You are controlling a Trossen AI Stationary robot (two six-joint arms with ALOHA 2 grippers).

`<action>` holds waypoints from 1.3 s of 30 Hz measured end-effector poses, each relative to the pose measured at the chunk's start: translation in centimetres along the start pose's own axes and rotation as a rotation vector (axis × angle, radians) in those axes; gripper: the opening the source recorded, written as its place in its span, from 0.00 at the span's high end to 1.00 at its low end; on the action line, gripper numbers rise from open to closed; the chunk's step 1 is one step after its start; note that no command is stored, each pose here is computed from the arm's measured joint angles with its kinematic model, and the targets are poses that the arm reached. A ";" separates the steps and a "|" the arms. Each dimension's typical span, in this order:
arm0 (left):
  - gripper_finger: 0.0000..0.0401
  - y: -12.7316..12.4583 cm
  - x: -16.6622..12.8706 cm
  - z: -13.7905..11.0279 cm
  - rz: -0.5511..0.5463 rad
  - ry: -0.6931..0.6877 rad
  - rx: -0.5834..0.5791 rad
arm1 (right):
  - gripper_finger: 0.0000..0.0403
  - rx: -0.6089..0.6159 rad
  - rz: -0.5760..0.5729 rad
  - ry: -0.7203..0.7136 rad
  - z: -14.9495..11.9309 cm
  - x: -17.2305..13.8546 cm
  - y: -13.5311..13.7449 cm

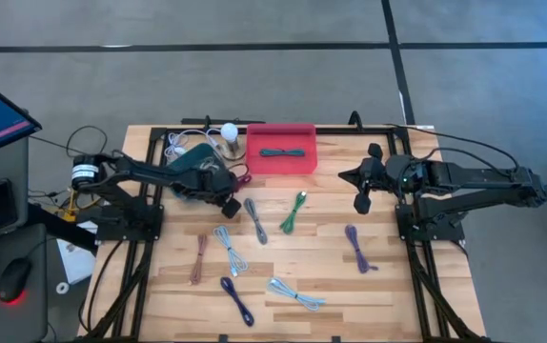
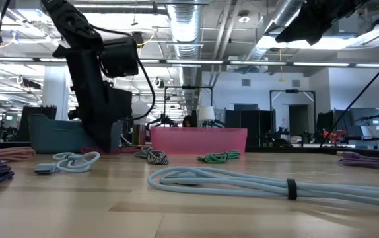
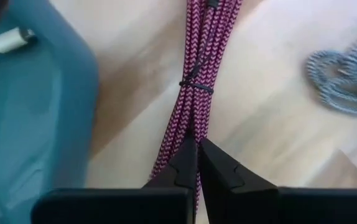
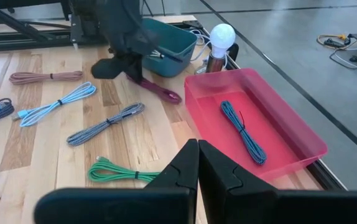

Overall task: Pick & Place USB Port
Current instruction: Put the black and pink USB cable into the pink bin

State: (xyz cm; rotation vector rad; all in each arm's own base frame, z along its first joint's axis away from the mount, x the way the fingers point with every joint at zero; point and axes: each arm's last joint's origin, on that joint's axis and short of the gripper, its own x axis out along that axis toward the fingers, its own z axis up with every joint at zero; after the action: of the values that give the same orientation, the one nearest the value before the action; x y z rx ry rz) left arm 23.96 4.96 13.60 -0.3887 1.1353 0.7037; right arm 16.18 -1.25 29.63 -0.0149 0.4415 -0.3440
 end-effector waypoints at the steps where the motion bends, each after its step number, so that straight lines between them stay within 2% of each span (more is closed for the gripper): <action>1: 0.98 -0.2 -0.3 -0.1 -0.002 -0.014 0.008 | 1.00 0.000 0.000 0.000 0.0 0.0 0.0; 9: 0.99 -0.9 -4.7 -0.2 -0.082 -0.195 0.025 | 1.00 0.000 0.000 0.000 0.0 0.0 0.0; 16: 0.99 -0.3 -9.2 -0.3 -0.140 -0.406 0.027 | 1.00 0.000 -0.001 0.000 0.0 0.0 0.0; 20: 0.99 0.1 -10.8 0.5 -0.183 -0.540 0.046 | 1.00 0.001 -0.001 -0.002 0.0 0.0 0.0; 25: 0.99 0.1 -11.4 2.4 -0.167 -0.636 0.100 | 1.00 0.003 -0.001 -0.009 0.1 0.0 0.0; 32: 0.99 0.5 -10.8 6.5 -0.086 -0.625 0.155 | 1.00 0.011 0.000 -0.011 0.1 0.0 0.0; 39: 0.99 1.3 -8.6 10.2 -0.094 -0.566 0.181 | 1.00 0.030 -0.001 -0.009 0.1 0.0 0.0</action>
State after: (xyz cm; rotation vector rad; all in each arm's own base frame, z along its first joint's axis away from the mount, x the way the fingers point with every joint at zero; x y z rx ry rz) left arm 27.97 9.53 25.55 -0.0755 0.6308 0.5718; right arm 16.22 -1.27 29.71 0.0124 0.4274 -0.3512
